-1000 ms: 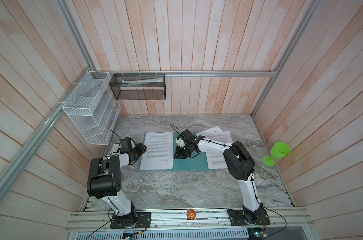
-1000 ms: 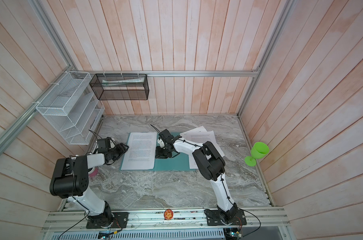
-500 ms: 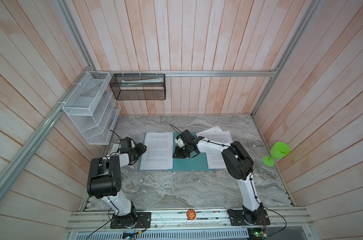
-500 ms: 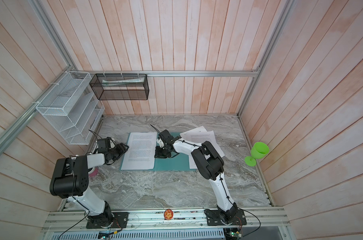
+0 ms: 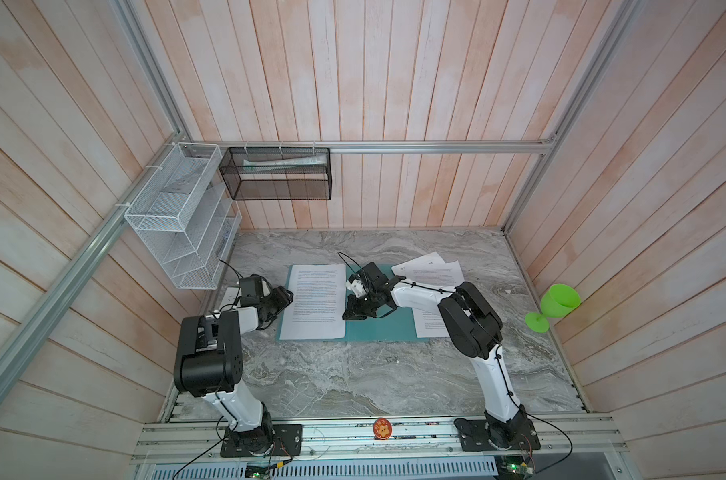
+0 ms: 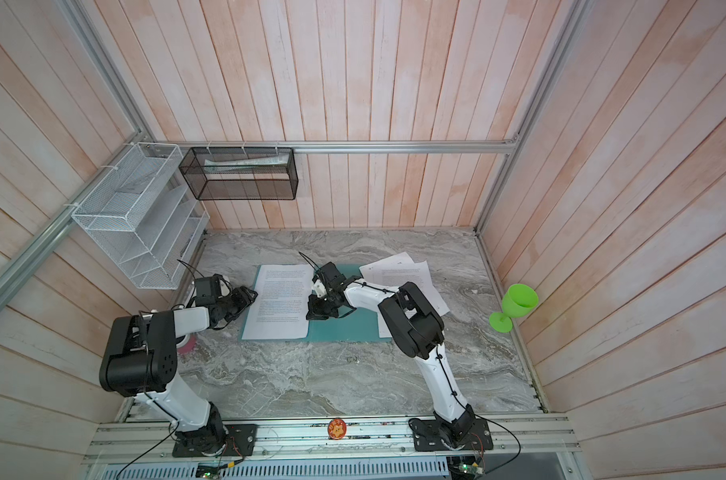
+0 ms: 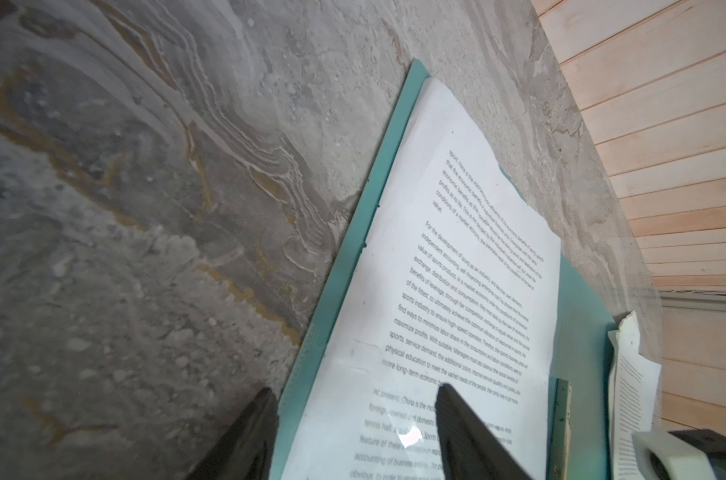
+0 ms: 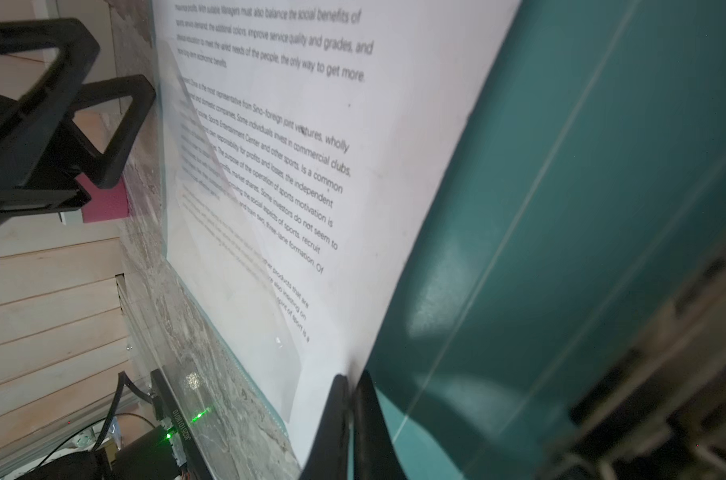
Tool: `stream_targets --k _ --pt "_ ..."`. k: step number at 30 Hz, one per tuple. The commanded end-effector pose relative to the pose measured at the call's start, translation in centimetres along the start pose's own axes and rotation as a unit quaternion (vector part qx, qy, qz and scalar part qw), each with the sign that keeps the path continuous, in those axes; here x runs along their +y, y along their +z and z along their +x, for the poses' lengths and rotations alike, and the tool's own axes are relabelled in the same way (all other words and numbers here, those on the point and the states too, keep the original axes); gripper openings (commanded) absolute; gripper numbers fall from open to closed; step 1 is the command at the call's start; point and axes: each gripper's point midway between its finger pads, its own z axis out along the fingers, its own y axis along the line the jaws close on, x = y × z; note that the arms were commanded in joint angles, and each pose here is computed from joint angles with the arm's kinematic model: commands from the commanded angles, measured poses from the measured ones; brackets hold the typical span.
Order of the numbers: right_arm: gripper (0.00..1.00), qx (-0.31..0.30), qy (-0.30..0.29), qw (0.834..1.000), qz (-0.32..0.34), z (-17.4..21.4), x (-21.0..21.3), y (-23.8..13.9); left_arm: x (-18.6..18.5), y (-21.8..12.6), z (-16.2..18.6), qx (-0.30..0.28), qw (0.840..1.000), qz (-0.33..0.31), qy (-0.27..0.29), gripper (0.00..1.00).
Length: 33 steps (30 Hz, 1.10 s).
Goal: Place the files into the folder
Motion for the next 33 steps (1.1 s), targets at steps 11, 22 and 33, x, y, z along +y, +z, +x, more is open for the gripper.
stream_targets --k 11,22,33 --pt "0.0 0.052 0.006 0.999 -0.004 2.6 0.1 2.7 3.2 0.6 4.0 0.062 0.996 -0.048 -0.036 0.63" --pt "0.21 0.016 0.013 1.0 -0.004 1.2 0.7 -0.6 3.1 0.6 4.1 0.062 0.996 -0.047 -0.036 0.64" --pt "0.31 -0.016 -0.001 1.0 -0.018 0.7 2.4 -6.3 2.8 0.2 4.0 0.063 0.996 -0.045 -0.034 0.68"
